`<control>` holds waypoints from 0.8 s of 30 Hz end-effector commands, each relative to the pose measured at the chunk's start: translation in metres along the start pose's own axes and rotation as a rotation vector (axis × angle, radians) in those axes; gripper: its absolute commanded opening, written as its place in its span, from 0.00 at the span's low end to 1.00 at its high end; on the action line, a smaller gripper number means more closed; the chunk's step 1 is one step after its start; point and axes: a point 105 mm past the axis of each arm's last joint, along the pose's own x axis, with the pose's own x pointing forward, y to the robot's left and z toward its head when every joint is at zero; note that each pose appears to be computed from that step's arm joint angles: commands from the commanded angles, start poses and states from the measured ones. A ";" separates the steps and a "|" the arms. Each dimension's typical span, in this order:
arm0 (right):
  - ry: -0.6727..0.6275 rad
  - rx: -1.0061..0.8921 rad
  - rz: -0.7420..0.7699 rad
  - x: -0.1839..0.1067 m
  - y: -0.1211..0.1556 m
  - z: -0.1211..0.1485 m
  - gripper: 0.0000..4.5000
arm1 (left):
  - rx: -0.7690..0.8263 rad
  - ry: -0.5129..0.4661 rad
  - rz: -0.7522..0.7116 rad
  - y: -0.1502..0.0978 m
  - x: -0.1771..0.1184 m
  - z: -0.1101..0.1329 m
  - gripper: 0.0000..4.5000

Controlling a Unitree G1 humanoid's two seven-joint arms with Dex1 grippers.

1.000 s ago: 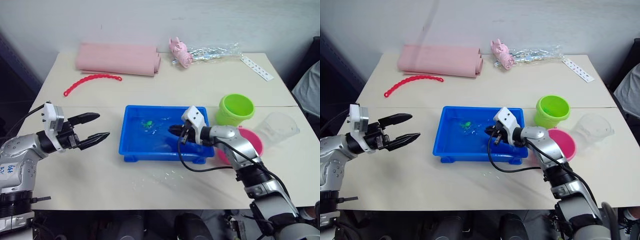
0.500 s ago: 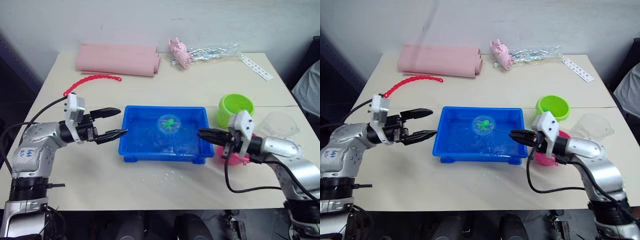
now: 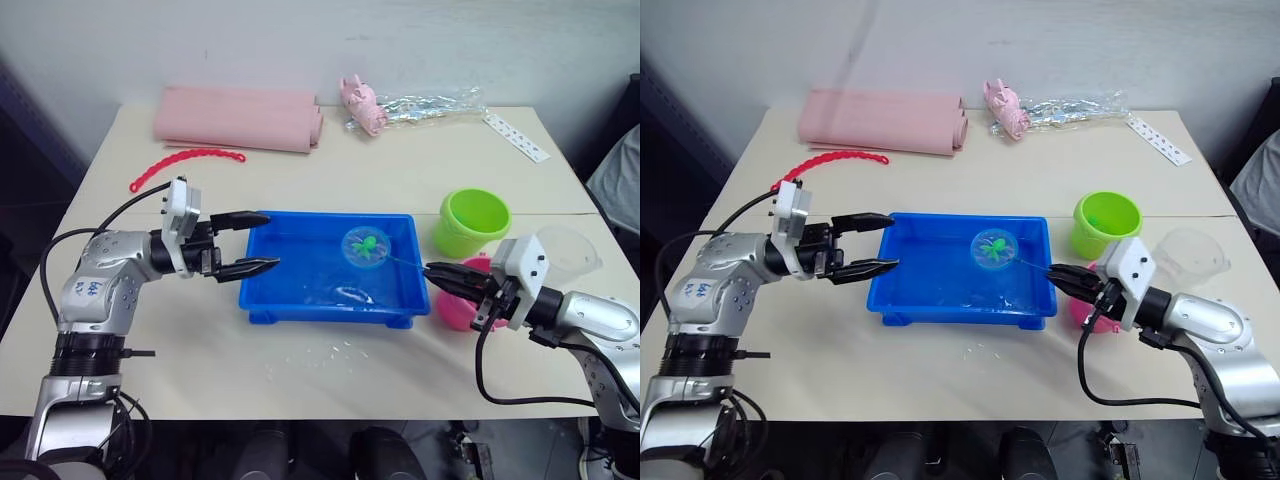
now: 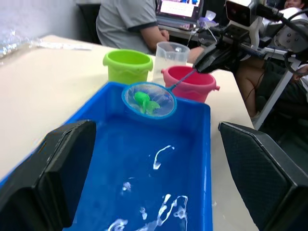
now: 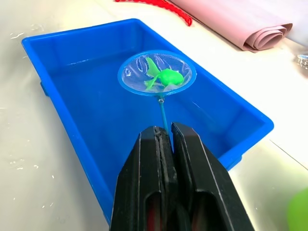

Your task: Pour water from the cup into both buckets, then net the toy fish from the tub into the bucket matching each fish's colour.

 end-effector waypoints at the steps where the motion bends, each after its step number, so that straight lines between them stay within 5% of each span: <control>1: -0.042 -0.031 -0.019 -0.008 -0.002 0.016 0.00 | 0.043 -0.009 -0.026 0.001 0.006 0.007 0.99; 6: 0.030 -0.043 -0.014 -0.014 0.003 -0.004 0.00 | 0.050 -0.020 -0.044 0.002 0.014 0.006 0.99; 24: -0.004 -0.075 -0.243 -0.072 -0.054 0.028 0.00 | 0.052 -0.051 -0.070 0.003 0.025 0.006 0.99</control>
